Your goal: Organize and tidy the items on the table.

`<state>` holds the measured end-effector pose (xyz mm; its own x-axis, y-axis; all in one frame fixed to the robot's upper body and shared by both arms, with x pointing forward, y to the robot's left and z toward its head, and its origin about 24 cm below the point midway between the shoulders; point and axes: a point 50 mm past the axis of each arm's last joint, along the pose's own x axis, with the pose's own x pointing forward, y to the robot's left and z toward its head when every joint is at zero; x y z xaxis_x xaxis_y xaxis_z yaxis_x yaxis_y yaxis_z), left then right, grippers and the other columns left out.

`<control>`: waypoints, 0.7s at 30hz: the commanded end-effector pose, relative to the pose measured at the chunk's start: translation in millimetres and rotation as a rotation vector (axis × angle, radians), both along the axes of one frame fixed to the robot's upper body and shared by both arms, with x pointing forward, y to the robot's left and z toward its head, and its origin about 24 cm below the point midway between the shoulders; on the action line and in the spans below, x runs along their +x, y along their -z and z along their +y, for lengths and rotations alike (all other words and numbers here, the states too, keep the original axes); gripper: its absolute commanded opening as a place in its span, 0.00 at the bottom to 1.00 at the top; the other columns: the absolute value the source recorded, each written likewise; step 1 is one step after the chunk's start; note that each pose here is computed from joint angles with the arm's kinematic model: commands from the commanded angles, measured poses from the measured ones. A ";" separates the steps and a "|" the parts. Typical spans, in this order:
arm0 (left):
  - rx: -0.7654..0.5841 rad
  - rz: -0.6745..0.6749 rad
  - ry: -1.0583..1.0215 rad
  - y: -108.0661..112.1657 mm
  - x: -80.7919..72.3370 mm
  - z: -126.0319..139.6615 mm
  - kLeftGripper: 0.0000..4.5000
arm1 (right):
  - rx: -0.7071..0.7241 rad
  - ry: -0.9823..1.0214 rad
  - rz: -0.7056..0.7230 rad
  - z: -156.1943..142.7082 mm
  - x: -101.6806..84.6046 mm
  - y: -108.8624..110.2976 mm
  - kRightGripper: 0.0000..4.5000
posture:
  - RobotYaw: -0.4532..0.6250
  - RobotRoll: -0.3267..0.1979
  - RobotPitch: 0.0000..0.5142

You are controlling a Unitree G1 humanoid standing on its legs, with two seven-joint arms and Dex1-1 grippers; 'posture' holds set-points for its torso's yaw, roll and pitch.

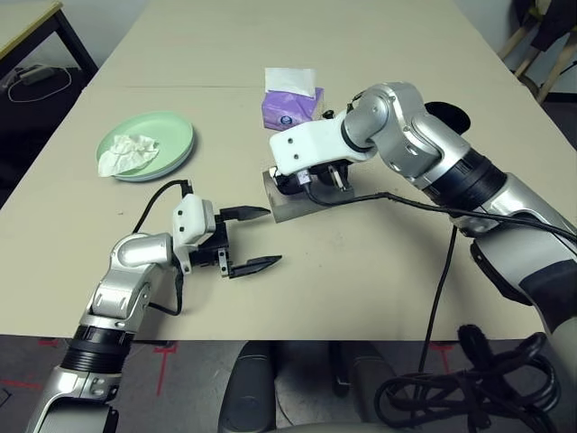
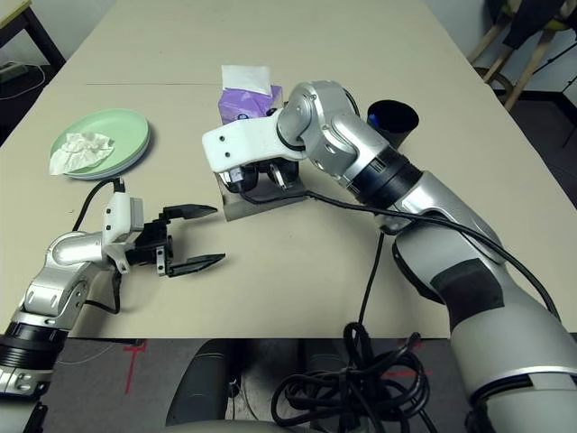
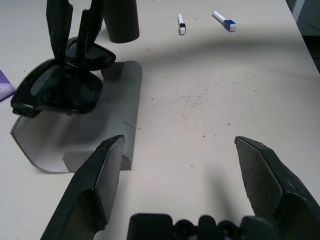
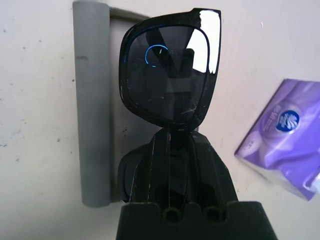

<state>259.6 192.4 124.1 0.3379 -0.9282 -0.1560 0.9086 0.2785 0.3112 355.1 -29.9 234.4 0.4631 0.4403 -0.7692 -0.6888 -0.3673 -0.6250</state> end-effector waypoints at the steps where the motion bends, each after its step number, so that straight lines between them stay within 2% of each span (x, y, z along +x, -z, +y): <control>1: 0.015 -0.005 0.006 -0.4 -2.7 -1.0 1.00 | -0.007 0.002 -0.030 2.9 3.2 -1.6 0.08 | 0.62 0.62 0.31; 12: 0.009 -0.017 -0.009 -2.5 -0.8 -2.0 1.00 | -0.029 0.024 -0.037 -0.6 7.8 11.3 0.08 | 0.62 0.62 0.32; 21: 0.006 -0.016 -0.016 -3.0 -0.2 -1.4 1.00 | -0.026 0.027 -0.015 -0.4 2.2 23.3 0.08 | 0.62 0.62 0.32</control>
